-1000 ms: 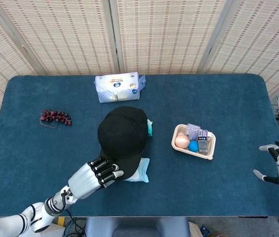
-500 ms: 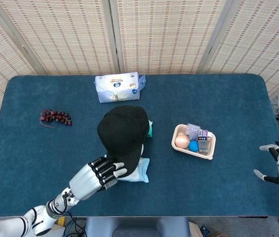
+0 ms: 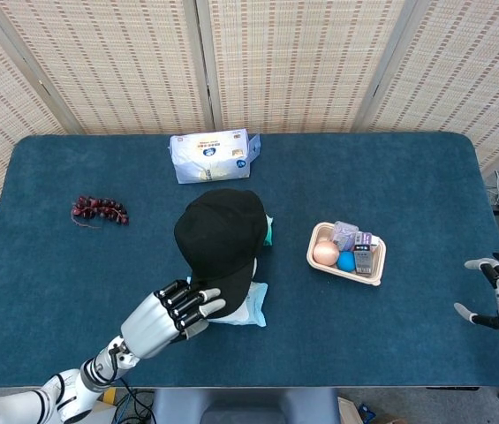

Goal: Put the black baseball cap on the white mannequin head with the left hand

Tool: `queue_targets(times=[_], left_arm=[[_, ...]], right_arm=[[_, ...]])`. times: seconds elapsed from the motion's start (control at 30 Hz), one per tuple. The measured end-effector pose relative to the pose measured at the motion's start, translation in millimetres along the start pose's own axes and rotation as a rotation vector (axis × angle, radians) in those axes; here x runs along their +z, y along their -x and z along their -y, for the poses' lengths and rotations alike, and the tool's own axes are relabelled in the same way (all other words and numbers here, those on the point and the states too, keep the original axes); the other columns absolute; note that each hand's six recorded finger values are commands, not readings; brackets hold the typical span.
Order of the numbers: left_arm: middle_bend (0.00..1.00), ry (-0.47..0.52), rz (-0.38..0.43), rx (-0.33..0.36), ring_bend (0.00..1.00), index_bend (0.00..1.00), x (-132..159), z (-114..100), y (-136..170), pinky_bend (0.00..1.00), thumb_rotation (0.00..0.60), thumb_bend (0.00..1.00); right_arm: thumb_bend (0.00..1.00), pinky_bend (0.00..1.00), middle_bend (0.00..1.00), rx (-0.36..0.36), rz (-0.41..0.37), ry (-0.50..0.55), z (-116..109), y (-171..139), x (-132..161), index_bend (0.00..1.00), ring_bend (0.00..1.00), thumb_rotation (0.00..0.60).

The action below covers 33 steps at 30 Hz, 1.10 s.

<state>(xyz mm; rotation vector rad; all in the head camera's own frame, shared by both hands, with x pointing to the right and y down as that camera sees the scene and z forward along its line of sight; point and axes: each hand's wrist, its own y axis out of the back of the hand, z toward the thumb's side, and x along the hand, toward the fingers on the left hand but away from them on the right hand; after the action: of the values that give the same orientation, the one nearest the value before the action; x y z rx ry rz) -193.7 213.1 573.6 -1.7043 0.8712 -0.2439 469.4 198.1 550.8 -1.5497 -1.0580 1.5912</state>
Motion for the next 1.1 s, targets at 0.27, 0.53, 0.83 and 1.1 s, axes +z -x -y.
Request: queue_targets(times=[0.27, 0.53, 0.83, 1.1], left_arm=[[0.33, -0.016, -0.042, -0.014, 0.3, 0.28, -5, -8, 8, 0.45, 0.6, 0.17], [0.33, -0.05, -0.121, -0.046, 0.3, 0.28, -20, -21, 26, 0.45, 0.6, 0.17], [0.33, -0.055, -0.15, -0.075, 0.3, 0.28, -26, -28, 44, 0.45, 0.6, 0.17], [0.32, -0.075, -0.206, -0.116, 0.3, 0.28, -33, -32, 61, 0.45, 0.6, 0.17]], right_arm=[[0.0, 0.29, 0.32, -0.002, 0.0, 0.001, 0, 0, 0, 0.33, 0.16, 0.6], [0.0, 0.29, 0.32, 0.003, 0.0, 0.001, 0, 0, 0, 0.33, 0.16, 0.6], [0.0, 0.29, 0.32, 0.008, 0.002, -0.008, 2, 0, 1, 0.33, 0.16, 0.6], [0.0, 0.29, 0.32, 0.003, 0.004, -0.003, 1, 0, 0, 0.33, 0.16, 0.6]])
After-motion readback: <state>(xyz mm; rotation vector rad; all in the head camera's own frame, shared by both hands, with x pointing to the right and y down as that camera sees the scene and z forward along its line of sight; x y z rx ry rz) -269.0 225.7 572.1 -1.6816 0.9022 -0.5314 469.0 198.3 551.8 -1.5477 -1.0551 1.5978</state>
